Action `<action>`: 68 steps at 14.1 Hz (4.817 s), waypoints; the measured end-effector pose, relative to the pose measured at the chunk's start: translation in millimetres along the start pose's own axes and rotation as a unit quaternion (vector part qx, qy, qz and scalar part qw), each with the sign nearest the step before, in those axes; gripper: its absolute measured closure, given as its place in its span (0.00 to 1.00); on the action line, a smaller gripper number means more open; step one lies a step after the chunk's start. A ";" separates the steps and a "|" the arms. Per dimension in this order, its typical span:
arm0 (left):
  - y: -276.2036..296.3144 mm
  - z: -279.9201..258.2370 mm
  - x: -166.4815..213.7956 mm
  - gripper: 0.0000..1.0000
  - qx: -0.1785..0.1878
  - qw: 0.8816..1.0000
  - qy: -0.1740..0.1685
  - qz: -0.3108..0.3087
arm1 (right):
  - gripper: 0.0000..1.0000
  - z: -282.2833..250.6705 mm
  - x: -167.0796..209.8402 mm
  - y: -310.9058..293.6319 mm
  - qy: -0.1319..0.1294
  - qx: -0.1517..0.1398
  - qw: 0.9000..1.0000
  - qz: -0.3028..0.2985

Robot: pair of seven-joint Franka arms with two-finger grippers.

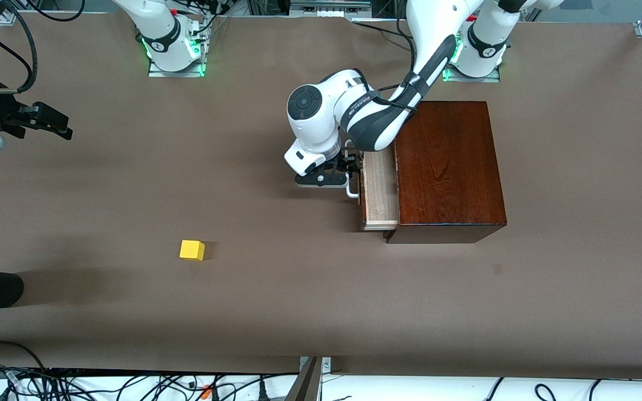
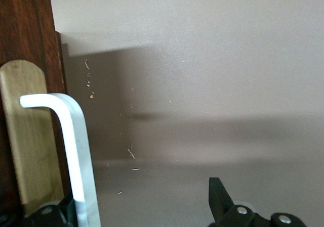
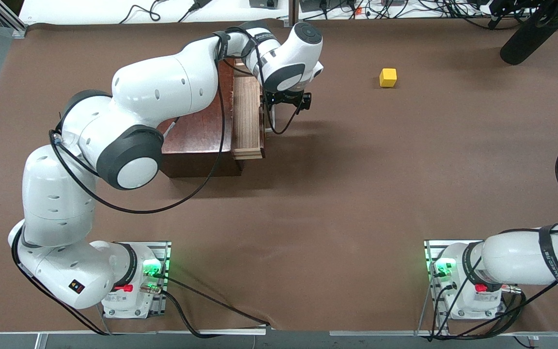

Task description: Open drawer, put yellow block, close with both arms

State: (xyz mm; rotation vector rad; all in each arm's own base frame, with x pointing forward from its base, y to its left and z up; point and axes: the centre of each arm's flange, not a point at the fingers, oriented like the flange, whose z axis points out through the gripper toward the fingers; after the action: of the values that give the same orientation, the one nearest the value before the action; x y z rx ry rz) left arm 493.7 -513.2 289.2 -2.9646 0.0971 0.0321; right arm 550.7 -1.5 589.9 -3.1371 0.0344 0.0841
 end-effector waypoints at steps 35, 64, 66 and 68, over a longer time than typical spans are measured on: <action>-490.9 -202.0 15.9 0.00 -0.077 0.997 -0.004 0.013 | 0.00 226.8 143.9 -148.2 0.004 -0.014 1.000 -0.011; -493.5 -202.8 7.5 0.00 -0.076 0.996 -0.034 0.011 | 0.44 221.9 144.2 -159.2 -0.008 -0.007 1.000 0.030; -493.5 -202.9 7.5 0.00 -0.076 0.996 -0.034 0.011 | 0.44 156.8 116.5 -154.4 -0.029 -0.010 0.999 0.028; -493.5 -203.0 7.5 0.00 -0.076 0.996 -0.034 0.011 | 0.44 108.1 86.9 -156.8 -0.045 -0.013 0.998 0.038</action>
State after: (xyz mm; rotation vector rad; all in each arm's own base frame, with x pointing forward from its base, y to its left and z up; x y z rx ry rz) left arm 537.3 -64.4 574.4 -3.1101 0.1234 0.1489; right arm 635.2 153.7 477.7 -3.1543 0.1532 0.2291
